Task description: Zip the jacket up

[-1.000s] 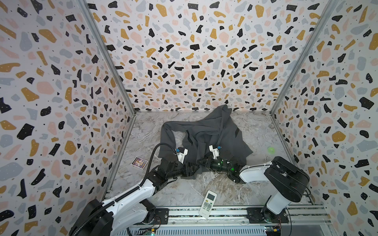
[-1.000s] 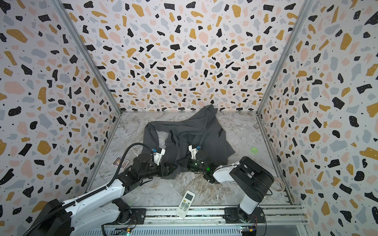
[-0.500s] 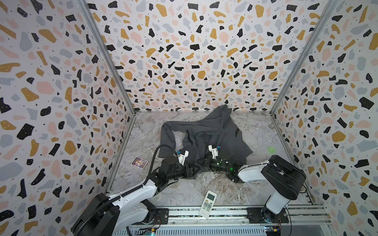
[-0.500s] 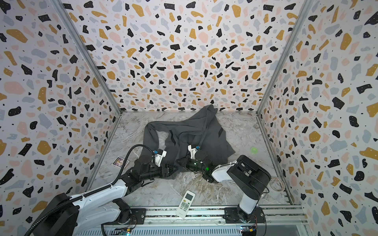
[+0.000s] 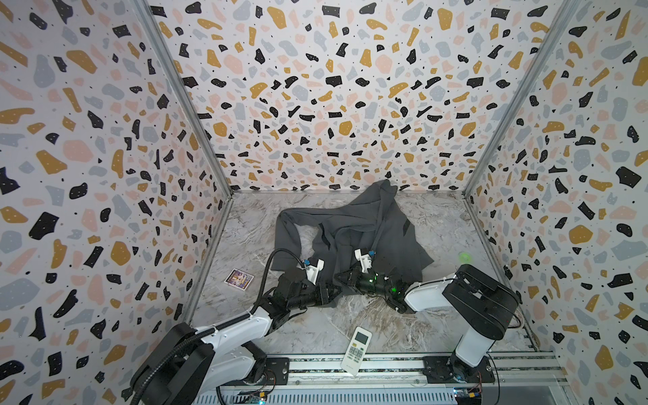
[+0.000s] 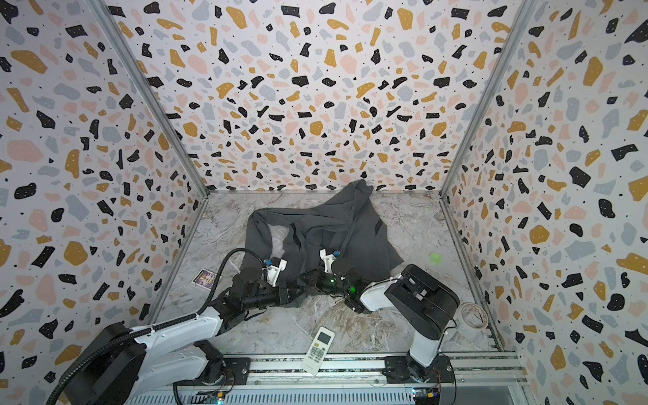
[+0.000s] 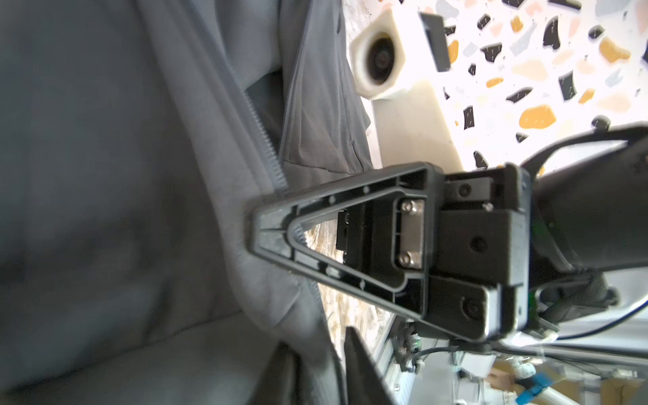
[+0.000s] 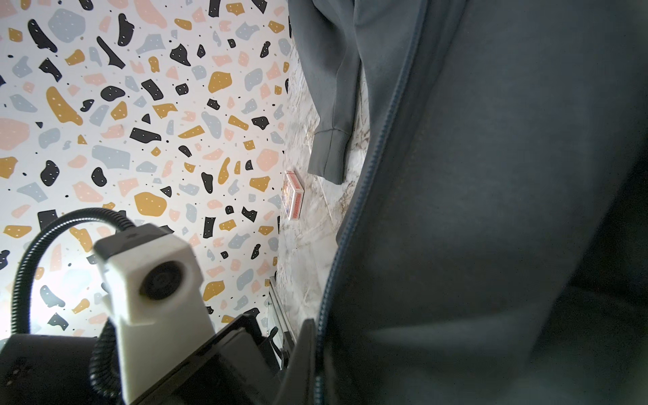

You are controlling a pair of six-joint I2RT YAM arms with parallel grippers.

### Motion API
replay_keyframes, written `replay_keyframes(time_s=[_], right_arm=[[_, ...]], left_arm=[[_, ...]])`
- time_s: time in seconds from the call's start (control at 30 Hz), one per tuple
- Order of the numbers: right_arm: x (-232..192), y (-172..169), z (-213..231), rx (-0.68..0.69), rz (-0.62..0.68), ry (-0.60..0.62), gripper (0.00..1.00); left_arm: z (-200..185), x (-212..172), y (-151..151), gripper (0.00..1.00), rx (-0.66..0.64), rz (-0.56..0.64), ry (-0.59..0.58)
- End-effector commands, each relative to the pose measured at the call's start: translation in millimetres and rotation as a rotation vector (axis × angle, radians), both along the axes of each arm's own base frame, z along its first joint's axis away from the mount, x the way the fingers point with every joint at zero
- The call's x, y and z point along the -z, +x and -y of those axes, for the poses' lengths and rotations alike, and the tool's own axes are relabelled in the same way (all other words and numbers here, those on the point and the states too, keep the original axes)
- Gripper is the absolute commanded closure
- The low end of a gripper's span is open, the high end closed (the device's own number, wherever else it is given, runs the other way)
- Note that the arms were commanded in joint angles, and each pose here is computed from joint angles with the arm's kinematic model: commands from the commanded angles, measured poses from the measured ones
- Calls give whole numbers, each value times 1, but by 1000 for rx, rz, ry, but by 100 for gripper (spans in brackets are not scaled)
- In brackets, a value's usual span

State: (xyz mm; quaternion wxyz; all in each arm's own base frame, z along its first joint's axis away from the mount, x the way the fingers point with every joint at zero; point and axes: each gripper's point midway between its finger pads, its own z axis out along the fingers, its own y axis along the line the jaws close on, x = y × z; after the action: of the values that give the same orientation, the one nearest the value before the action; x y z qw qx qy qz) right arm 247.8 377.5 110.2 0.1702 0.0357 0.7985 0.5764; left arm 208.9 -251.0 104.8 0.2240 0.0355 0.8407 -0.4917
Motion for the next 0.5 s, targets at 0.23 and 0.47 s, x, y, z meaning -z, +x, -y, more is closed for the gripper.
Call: replay_keyframes(time_s=[0.23,0.47], right_arm=[[1,0,4,-60,31,-124,78],[4,5,47,-85,76,-480,37]], left_arm=[[-2,-5,11,100,-52,79,-32],[-6,-19,28,100,-163,129,-157]])
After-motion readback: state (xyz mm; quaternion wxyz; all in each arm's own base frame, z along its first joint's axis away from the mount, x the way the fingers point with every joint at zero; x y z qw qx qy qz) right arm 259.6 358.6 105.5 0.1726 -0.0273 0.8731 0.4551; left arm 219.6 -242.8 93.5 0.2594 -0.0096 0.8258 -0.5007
